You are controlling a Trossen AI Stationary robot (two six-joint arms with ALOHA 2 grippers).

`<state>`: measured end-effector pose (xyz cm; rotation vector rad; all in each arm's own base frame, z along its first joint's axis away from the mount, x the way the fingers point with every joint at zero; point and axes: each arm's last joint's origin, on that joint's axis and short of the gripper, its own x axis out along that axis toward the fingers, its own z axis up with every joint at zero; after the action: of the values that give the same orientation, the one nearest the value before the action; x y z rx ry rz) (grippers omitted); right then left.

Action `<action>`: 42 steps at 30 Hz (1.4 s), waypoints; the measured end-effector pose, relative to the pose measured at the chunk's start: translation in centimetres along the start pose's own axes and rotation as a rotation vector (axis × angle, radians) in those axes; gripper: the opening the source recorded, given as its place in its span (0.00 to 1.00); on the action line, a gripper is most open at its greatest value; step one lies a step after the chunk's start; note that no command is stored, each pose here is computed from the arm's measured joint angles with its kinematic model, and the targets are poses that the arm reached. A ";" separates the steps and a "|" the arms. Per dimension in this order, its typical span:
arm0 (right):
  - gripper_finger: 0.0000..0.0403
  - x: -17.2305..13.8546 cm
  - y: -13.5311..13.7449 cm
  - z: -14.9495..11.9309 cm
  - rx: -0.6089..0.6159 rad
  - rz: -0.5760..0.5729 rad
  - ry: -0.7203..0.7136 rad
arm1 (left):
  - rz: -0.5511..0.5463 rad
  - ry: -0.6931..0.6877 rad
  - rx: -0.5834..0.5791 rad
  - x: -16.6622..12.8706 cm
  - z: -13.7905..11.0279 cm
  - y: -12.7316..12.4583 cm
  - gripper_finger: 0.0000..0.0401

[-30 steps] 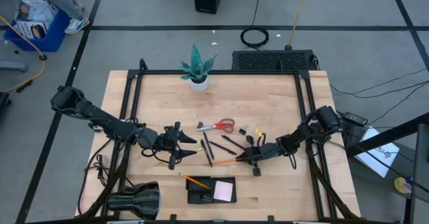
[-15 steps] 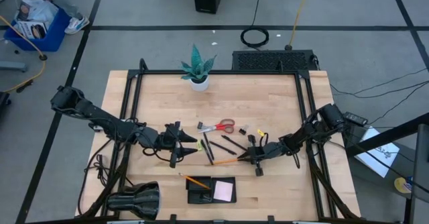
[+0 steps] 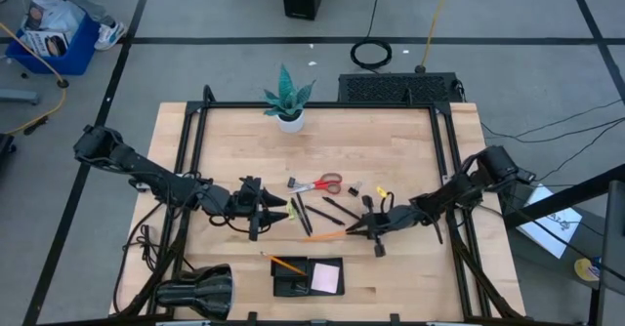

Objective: Pick and place office supplies into organizer
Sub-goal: Put the yellow pencil into the black desk organizer

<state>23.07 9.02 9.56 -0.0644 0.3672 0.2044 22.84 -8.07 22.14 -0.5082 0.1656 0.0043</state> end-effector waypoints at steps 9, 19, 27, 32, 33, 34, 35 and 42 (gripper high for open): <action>0.05 -0.7 0.2 1.7 -0.042 0.009 -0.078 | 0.037 -0.003 -0.047 0.2 0.2 0.6 0.52; 0.05 -1.1 -1.0 2.8 -0.061 -0.041 -0.118 | -0.048 0.107 -0.286 0.7 0.9 2.3 0.52; 0.05 -0.8 -1.8 3.3 -0.080 -0.074 -0.135 | 0.032 0.264 -0.496 0.8 0.2 4.0 0.52; 0.05 -0.3 -2.1 4.2 -0.115 -0.088 -0.155 | 0.002 0.276 -0.518 0.8 0.4 4.1 0.52; 0.05 -0.2 -2.1 4.5 -0.122 -0.090 -0.165 | 0.004 0.276 -0.520 0.8 0.5 4.2 0.52; 0.05 0.0 -2.2 4.8 -0.128 -0.096 -0.170 | 0.006 0.276 -0.522 0.8 0.5 4.2 0.52; 0.05 0.1 -2.3 5.0 -0.129 -0.101 -0.170 | 0.004 0.279 -0.523 0.8 0.5 4.3 0.52; 0.05 1.3 -3.3 6.0 -0.137 -0.131 -0.094 | -0.005 0.295 -0.536 0.8 0.5 4.3 0.52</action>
<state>27.02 6.65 14.75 -0.2130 0.2541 0.1022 23.52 -4.16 20.34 -1.0442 0.4577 -0.0325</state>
